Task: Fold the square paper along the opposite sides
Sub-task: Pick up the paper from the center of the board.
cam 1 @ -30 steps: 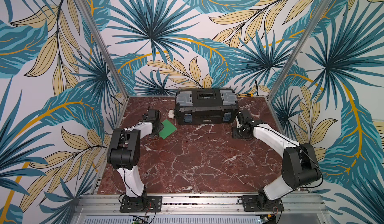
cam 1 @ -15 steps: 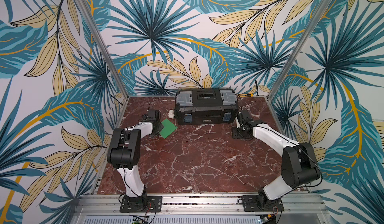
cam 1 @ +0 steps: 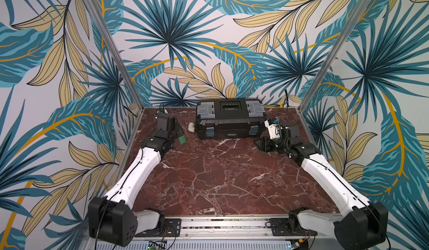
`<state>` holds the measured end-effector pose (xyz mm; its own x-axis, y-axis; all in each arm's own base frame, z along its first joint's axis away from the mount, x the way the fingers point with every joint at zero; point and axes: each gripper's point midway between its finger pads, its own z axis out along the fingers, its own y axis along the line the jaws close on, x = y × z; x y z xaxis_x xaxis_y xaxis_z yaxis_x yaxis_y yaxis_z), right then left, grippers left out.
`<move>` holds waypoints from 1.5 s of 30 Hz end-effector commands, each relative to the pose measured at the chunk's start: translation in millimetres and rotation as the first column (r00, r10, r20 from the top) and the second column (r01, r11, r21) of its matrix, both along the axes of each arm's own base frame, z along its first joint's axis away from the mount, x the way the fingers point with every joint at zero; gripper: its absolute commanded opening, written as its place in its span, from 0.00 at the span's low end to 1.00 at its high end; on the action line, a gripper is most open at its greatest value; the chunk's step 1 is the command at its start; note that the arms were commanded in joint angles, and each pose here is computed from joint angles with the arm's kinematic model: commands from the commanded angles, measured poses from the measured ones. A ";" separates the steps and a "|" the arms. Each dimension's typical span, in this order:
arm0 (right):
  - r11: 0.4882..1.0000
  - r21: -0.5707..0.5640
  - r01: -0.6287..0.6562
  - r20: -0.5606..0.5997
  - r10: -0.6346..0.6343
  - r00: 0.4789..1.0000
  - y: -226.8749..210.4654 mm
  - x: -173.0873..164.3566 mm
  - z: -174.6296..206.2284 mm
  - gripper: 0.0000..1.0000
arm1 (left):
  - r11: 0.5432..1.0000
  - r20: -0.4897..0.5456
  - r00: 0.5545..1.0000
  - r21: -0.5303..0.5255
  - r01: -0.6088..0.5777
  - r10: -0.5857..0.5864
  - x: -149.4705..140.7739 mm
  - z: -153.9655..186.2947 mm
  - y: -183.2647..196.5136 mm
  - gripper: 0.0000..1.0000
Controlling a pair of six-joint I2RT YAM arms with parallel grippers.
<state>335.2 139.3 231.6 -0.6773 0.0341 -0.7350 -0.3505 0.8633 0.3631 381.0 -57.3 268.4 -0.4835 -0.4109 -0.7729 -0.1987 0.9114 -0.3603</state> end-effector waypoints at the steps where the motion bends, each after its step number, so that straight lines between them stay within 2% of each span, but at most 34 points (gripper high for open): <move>1: 0.935 0.196 -0.297 0.116 0.278 0.953 48.1 -28.9 37.5 0.67 | 0.979 0.036 0.978 0.033 0.202 -0.203 -32.0 36.9 -27.0 0.00; 3: 0.889 0.250 -0.382 0.220 0.332 0.917 59.0 -35.9 64.8 0.67 | 0.947 0.086 0.943 0.003 0.321 -0.320 -48.8 56.8 -49.2 0.00; 5: 0.842 0.288 -0.455 0.303 0.371 0.878 67.0 -43.8 87.6 0.68 | 0.890 0.133 0.886 -0.047 0.453 -0.443 -64.5 71.8 -75.2 0.00; 7: 0.797 0.309 -0.520 0.361 0.408 0.839 74.1 -51.4 107.2 0.68 | 0.810 0.201 0.807 -0.088 0.579 -0.555 -79.9 88.1 -102.4 0.00; 9: 0.773 0.303 -0.557 0.381 0.437 0.815 80.3 -56.5 117.8 0.68 | 0.744 0.269 0.739 -0.104 0.660 -0.618 -92.3 103.3 -122.1 0.00; 15: 0.711 0.250 -0.657 0.461 0.510 0.727 96.3 -77.1 152.4 0.63 | 0.588 0.446 0.559 -0.088 0.804 -0.699 -120.9 155.1 -159.5 0.00; 17: 0.693 0.228 -0.684 0.493 0.524 0.695 99.1 -85.0 163.8 0.59 | 0.542 0.495 0.500 -0.069 0.838 -0.711 -128.0 173.1 -169.8 0.00; 19: 0.686 0.203 -0.699 0.523 0.527 0.669 99.6 -90.5 172.9 0.50 | 0.497 0.528 0.445 -0.051 0.866 -0.723 -135.7 188.0 -180.7 0.00; 21: 0.685 0.182 -0.706 0.547 0.525 0.651 98.3 -94.9 180.0 0.46 | 0.465 0.553 0.405 -0.035 0.885 -0.729 -141.0 199.4 -188.1 0.00; 23: 0.689 0.154 -0.708 0.568 0.525 0.634 96.1 -99.5 185.0 0.46 | 0.440 0.573 0.371 -0.020 0.898 -0.731 -145.9 208.3 -193.5 0.00; 26: 0.686 0.113 -0.718 0.593 0.533 0.603 94.2 -106.2 191.4 0.48 | 0.416 0.598 0.334 -0.002 0.910 -0.728 -152.6 220.1 -198.3 0.00; 32: 0.685 0.085 -0.724 0.599 0.545 0.587 94.2 -107.5 193.2 0.49 | 0.389 0.631 0.284 0.030 0.921 -0.722 -162.7 231.1 -203.6 0.00; 37: 0.673 0.082 -0.735 0.603 0.554 0.574 95.3 -108.8 194.3 0.50 | 0.387 0.640 0.276 0.036 0.921 -0.717 -163.8 232.3 -204.6 0.00; 41: 0.701 0.066 -0.710 0.598 0.542 0.591 93.1 -104.2 190.7 0.53 | 0.389 0.647 0.272 0.042 0.920 -0.712 -167.2 235.1 -202.6 0.00; 45: 0.744 0.032 -0.668 0.601 0.520 0.607 87.7 -101.3 190.4 0.64 | 0.412 0.642 0.288 0.047 0.910 -0.711 -169.9 232.9 -196.8 0.00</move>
